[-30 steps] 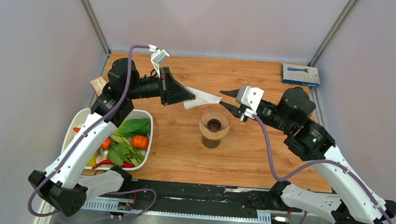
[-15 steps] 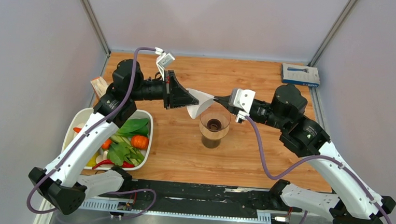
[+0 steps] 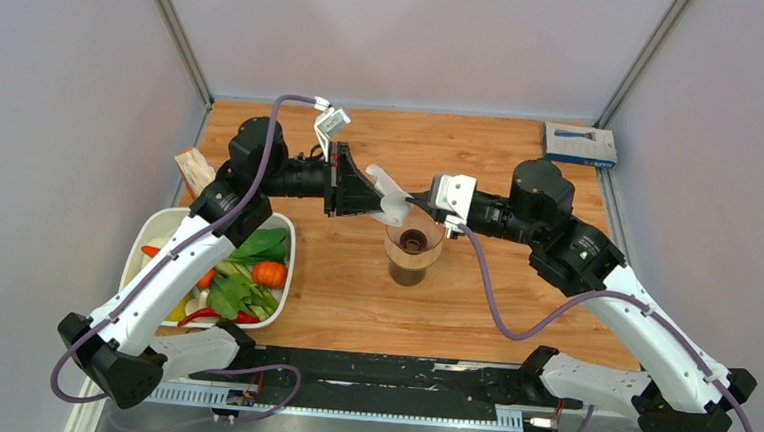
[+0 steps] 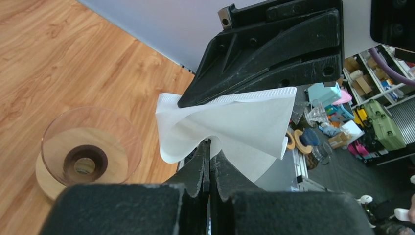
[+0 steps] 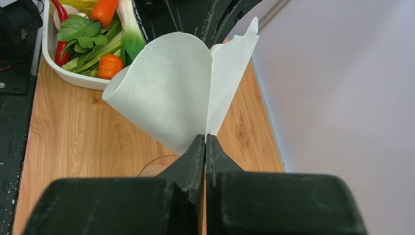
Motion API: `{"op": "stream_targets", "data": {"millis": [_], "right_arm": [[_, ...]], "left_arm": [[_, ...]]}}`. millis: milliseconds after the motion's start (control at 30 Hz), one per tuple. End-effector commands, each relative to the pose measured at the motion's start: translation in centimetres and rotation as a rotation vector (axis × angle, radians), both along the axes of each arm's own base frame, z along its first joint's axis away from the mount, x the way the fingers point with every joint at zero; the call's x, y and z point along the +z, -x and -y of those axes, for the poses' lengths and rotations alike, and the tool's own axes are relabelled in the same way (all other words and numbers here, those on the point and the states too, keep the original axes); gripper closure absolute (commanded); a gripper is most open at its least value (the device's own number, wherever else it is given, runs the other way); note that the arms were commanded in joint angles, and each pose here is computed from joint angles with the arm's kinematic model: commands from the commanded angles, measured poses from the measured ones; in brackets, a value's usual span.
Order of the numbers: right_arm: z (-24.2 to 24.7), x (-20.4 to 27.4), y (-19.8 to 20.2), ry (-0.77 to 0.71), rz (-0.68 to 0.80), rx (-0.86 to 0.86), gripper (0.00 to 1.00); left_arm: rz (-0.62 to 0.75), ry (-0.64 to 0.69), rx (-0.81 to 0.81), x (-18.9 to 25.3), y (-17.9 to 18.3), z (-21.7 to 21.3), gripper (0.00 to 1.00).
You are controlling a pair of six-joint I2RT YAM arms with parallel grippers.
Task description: Place the coffee filter in the dripper
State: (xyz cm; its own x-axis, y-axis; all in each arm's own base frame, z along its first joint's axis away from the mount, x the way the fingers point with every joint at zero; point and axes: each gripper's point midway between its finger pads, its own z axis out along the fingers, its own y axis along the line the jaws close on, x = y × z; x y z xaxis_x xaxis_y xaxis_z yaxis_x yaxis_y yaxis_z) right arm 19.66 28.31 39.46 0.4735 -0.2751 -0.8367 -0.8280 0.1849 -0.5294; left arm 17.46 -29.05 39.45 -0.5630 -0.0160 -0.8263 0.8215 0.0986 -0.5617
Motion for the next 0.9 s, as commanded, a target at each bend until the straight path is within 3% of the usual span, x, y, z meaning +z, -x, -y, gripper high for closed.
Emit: {"op": "stream_targets", "data": {"millis": [0, 167, 367, 500, 867], "right_arm": [[-0.3, 1.3, 1.2, -0.015, 0.027, 0.063, 1.0], [-0.3, 1.4, 1.9, -0.025, -0.002, 0.083, 1.0], [0.9, 1.7, 1.4, -0.051, -0.031, 0.009, 1.0], [2.1, 1.8, 1.6, -0.068, -0.001, -0.031, 1.0], [1.7, 3.4, 1.5, -0.166, 0.038, -0.027, 1.0]], "left_arm": [[0.064, 0.035, -0.035, 1.7, 0.7, 0.4, 0.99], [0.079, 0.017, -0.042, 1.4, 0.9, 0.4, 0.89], [0.075, 0.01, -0.031, 0.7, 0.6, -1.5, 0.58], [0.011, 0.033, 0.075, 0.0, -1.2, -3.4, 0.39], [-0.024, 0.092, 0.156, 0.8, -2.6, -3.0, 0.32]]}}
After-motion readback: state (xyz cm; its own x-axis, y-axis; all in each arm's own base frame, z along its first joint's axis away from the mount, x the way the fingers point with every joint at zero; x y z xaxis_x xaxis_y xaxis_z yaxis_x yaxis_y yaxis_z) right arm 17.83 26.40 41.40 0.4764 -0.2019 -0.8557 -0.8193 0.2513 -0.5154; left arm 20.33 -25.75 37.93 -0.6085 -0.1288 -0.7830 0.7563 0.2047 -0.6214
